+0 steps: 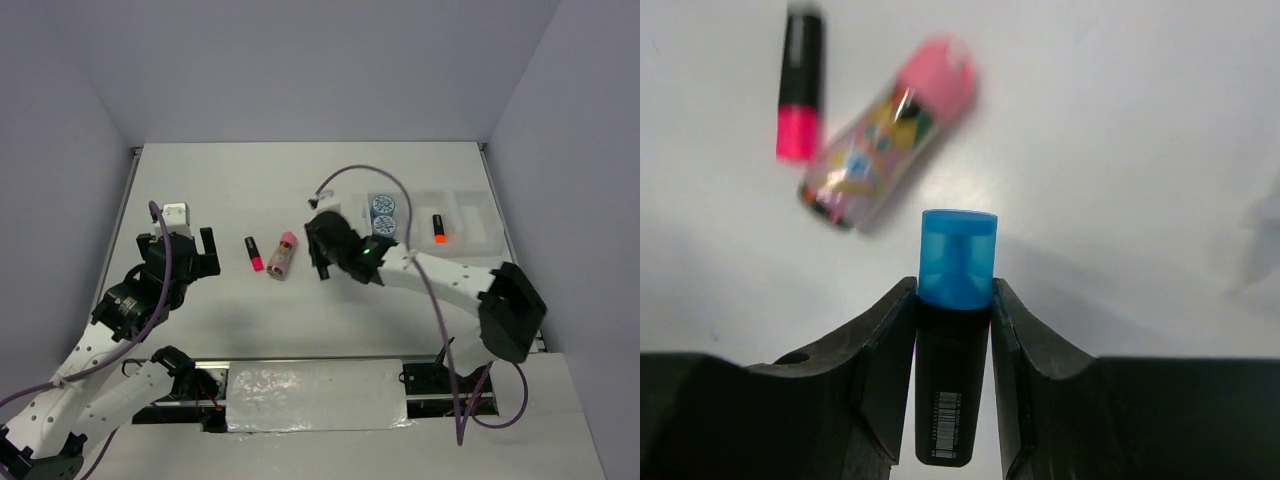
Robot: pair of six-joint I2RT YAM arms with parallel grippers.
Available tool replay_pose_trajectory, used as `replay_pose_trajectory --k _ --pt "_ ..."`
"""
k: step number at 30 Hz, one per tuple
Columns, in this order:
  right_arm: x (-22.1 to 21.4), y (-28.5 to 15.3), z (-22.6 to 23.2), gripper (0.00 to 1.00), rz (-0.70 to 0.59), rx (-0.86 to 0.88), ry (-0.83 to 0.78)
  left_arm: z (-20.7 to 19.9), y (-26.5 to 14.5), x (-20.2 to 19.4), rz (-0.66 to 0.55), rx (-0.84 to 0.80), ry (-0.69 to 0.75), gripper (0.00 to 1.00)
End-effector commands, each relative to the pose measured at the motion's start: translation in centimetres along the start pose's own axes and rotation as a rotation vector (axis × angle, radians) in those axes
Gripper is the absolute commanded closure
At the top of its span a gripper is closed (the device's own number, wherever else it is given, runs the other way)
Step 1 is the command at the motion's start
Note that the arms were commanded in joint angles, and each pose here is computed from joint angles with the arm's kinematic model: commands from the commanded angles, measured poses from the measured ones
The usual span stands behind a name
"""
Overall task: Sort the stationery into containers
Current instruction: Pick up the stationery from the center of the board, then place the stationery in the storage box, then pick up the stationery from the center of the board.
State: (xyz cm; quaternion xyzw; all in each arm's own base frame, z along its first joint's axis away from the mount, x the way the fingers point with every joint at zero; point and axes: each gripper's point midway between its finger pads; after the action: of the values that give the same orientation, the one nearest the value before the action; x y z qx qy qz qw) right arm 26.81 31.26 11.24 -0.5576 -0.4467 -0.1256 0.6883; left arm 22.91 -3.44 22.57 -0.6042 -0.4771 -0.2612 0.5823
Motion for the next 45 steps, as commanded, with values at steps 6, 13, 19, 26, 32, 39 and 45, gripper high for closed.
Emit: replay_pose_trajectory --k 6,13,19,26,32,39,45 --pt "10.0 -6.6 -22.1 0.82 -0.245 -0.285 -0.095 -0.3 0.2 0.6 -0.019 -0.008 0.005 0.01" --pt "10.0 -5.0 -31.3 0.84 -0.201 -0.374 -0.009 -0.2 0.5 0.4 -0.011 0.012 0.010 0.01" --pt "7.7 -3.9 -36.3 0.82 -0.173 -0.440 0.108 -0.1 0.4 0.5 -0.016 0.014 0.006 0.01" --pt "4.5 -1.8 -36.9 0.72 -0.090 -0.463 0.196 -0.1 0.3 0.6 -0.017 0.011 0.007 0.01" --pt "3.7 -2.1 -37.3 0.49 -0.059 -0.508 0.270 0.2 0.3 0.7 -0.022 0.028 0.001 0.01" --pt "4.7 -3.8 -37.2 0.40 -0.064 -0.523 0.284 0.8 0.2 0.9 -0.037 0.054 -0.011 0.01" --pt "11.6 -5.5 -25.9 0.38 -0.223 -0.336 0.203 2.3 0.1 1.5 -0.058 0.131 -0.045 0.01"
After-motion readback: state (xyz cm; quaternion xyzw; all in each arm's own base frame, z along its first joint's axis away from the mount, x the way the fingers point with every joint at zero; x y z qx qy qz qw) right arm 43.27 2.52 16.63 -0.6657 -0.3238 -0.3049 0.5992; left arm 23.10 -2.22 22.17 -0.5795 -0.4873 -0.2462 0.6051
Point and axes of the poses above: each gripper's point midway between its finger pads, its own y axis out along the fingers, its own z axis along the line the jaws close on, x = y × z, and after that the axes turned 11 degrees about -y, right-handed
